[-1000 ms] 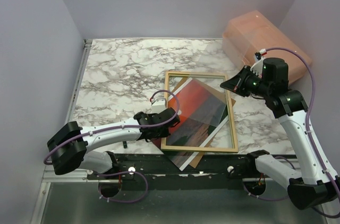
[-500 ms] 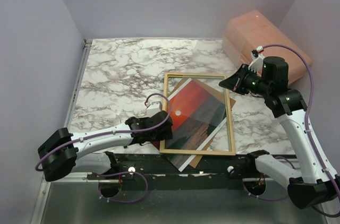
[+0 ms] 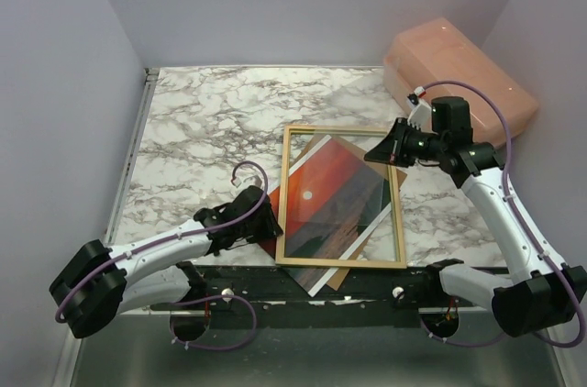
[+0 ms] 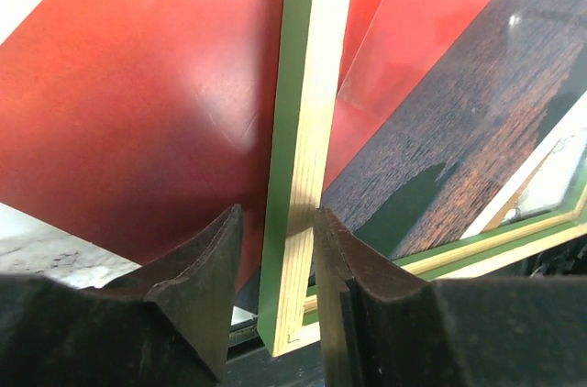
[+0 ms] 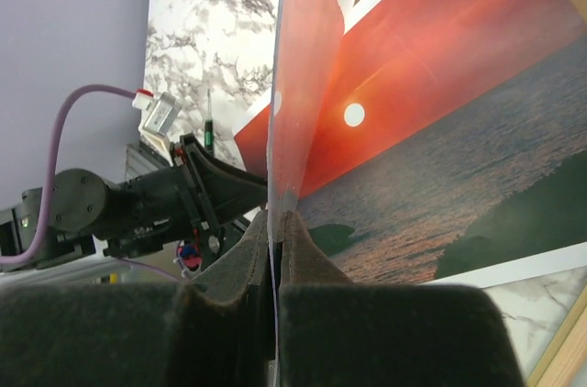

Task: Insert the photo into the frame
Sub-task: Place the photo frame item in the photo frame.

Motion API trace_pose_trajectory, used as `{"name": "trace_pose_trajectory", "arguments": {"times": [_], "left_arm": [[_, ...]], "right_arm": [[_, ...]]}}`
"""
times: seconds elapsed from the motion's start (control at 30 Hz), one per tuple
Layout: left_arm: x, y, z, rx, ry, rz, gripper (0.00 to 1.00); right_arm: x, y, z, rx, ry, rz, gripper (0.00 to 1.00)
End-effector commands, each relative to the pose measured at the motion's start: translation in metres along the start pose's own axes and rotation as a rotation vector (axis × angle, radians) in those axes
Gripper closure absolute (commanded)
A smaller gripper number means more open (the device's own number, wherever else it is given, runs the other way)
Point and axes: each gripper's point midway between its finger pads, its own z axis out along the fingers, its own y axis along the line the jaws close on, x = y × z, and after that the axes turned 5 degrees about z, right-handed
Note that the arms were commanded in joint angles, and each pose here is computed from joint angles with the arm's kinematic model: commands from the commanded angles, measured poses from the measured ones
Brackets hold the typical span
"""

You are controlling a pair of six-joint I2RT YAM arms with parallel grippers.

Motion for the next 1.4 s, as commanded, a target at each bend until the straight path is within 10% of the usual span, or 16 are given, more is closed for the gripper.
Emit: {"name": "trace_pose_trajectory", "arguments": {"times": [0.0, 1.37], "left_arm": [[-0.006, -0.005, -0.004, 0.072, -0.007, 0.004, 0.63], [0.006, 0.015, 0.007, -0.029, 0.077, 0.059, 0.88]], "right_arm": [[0.004, 0.013, 0.004, -0.101, 0.037, -0.037, 0.99], [0.055, 0.011, -0.006, -0.157, 0.239, 0.048, 0.99]]}}
